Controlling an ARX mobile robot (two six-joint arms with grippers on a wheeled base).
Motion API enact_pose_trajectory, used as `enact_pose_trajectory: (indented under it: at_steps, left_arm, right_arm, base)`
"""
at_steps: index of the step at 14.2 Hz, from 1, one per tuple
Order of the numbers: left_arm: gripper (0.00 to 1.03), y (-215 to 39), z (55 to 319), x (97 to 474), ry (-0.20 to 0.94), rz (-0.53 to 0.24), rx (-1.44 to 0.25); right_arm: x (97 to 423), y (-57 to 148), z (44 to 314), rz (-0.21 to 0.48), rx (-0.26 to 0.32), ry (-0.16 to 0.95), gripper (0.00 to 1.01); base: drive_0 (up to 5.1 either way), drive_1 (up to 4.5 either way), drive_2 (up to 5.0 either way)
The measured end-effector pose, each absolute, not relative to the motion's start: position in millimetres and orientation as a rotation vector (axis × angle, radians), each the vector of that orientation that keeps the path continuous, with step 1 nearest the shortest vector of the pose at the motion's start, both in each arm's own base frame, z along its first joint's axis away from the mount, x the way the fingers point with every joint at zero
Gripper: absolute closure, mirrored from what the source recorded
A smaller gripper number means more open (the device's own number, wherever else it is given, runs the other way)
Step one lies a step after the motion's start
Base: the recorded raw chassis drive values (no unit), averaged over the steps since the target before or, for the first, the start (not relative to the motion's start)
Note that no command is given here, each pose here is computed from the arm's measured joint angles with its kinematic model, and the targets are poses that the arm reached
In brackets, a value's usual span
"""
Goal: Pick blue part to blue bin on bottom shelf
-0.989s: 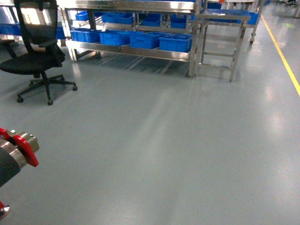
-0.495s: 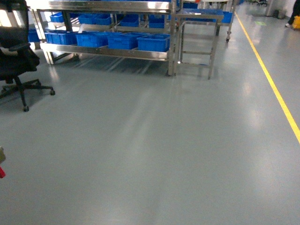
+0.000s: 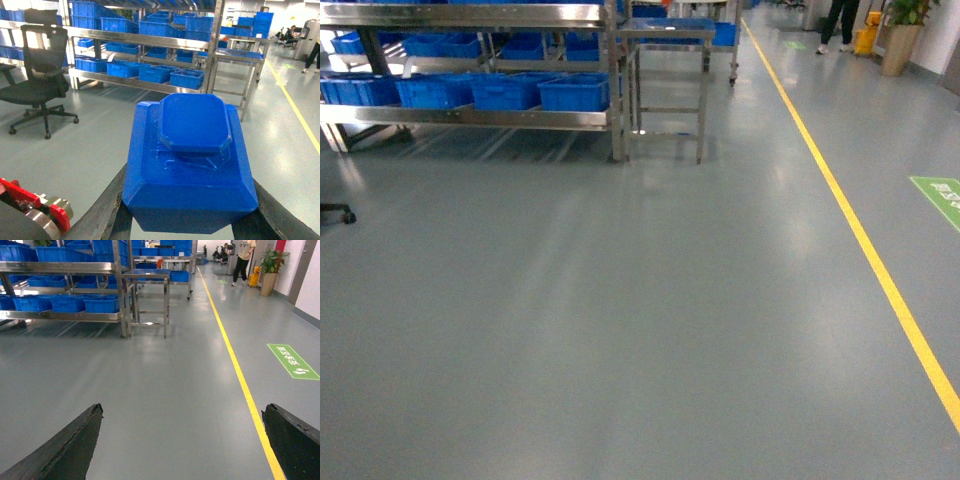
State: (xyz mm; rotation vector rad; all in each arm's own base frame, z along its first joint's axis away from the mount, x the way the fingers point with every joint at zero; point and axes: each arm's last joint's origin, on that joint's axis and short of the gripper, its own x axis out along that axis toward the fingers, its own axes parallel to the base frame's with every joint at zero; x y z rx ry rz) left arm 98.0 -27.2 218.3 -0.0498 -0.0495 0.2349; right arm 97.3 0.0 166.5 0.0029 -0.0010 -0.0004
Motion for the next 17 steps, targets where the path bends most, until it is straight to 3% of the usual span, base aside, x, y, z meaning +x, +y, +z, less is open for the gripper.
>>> enact_pose_trajectory:
  at_steps: [4,17]
  left_arm:
    - [0.6,-27.3,218.3,98.0,-0.049,0.234,-0.05]
    - [0.6,-27.2,218.3,98.0,-0.049,0.236,-0.05]
  right_arm:
    - [97.3,0.0,166.5,0.0,0.003,-0.001,0.03]
    - [97.3,0.0,166.7,0.0,0.002,-0.002,0.03]
  base:
    - [-0.3,-0.27,-0.3]
    - [0.0,4.19,-4.3]
